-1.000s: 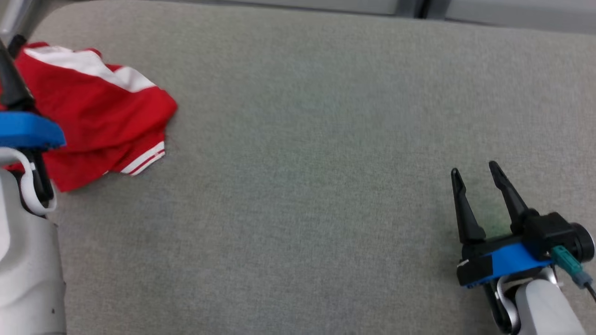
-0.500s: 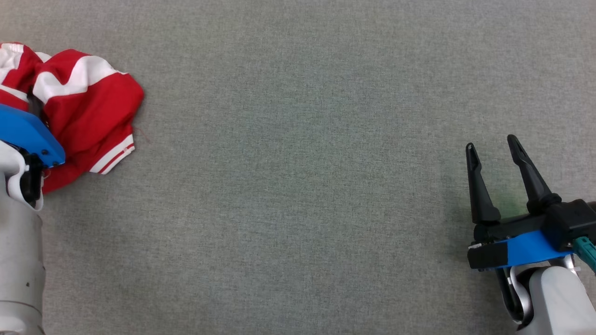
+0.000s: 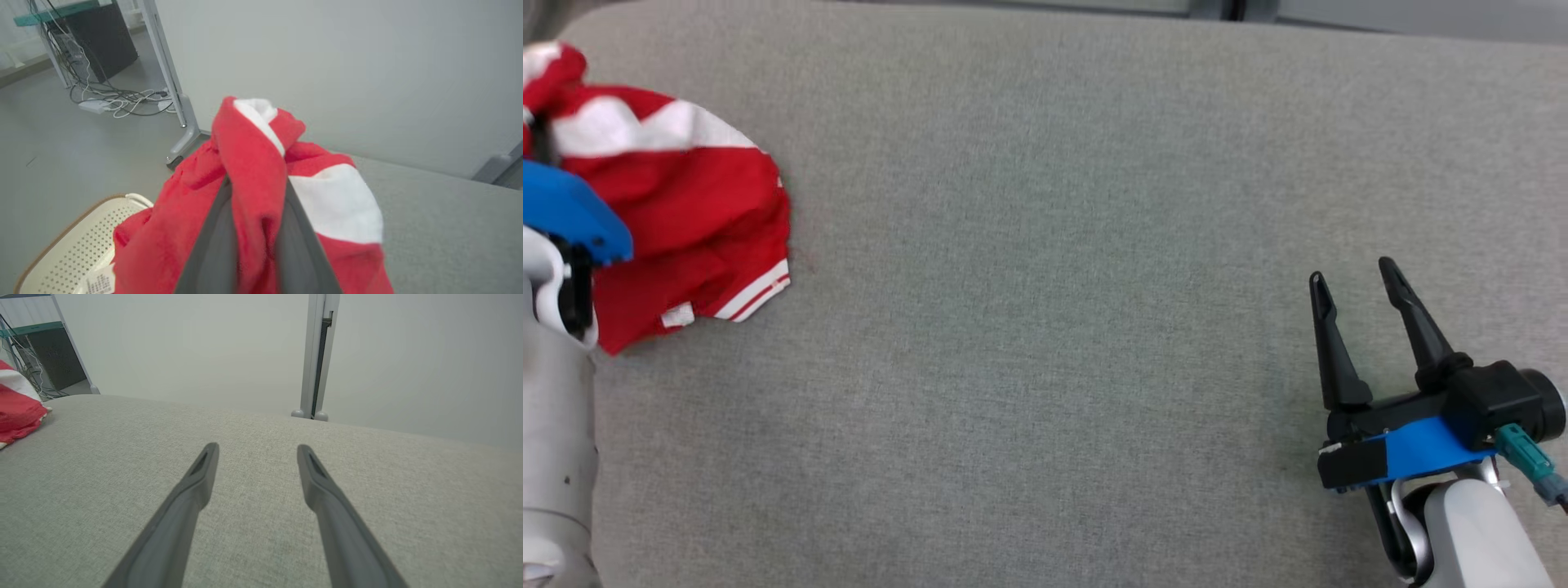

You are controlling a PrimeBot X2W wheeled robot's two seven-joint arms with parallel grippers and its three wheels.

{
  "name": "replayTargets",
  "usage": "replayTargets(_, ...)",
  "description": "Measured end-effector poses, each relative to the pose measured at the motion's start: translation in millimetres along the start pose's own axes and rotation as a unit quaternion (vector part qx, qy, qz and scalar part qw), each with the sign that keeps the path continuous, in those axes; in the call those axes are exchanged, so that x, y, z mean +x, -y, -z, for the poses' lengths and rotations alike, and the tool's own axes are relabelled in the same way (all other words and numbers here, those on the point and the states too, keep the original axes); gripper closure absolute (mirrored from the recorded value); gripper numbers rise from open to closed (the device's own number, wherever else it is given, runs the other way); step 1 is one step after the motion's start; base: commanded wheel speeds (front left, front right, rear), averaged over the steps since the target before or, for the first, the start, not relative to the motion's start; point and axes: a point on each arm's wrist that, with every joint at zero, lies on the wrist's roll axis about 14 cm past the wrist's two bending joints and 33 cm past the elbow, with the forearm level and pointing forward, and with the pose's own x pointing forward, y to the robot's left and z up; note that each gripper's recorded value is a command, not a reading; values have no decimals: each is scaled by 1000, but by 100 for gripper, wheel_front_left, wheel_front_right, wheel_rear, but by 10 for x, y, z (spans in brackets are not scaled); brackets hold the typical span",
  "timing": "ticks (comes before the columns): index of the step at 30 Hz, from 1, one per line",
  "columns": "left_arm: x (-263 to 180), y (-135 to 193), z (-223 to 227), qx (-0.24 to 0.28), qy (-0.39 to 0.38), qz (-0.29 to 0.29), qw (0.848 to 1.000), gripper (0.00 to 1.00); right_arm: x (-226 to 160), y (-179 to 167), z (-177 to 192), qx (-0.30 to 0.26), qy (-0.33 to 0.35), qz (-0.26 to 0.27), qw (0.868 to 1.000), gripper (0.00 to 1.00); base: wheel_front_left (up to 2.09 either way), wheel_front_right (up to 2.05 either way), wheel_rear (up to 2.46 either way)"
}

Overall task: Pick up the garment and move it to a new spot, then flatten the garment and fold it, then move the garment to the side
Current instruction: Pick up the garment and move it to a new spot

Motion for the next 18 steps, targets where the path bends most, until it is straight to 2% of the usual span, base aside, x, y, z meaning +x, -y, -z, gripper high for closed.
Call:
replayTargets(4,-55,207,-704,21,124,30,992,100,-100,-10,-97,4,6,7,1000,0,0,0,0)
replayTargets(9,-263,779,-1633,33,264,95,959,100,-251,65,-236,11,18,28,999,0,0,0,0)
replayTargets(13,-590,1469,-2262,26,358,174,917,100,-404,196,-314,12,24,53,998,0,0,0,0)
replayTargets(18,-1120,2385,-2720,12,422,291,859,100,-642,449,-385,12,29,98,995,0,0,0,0)
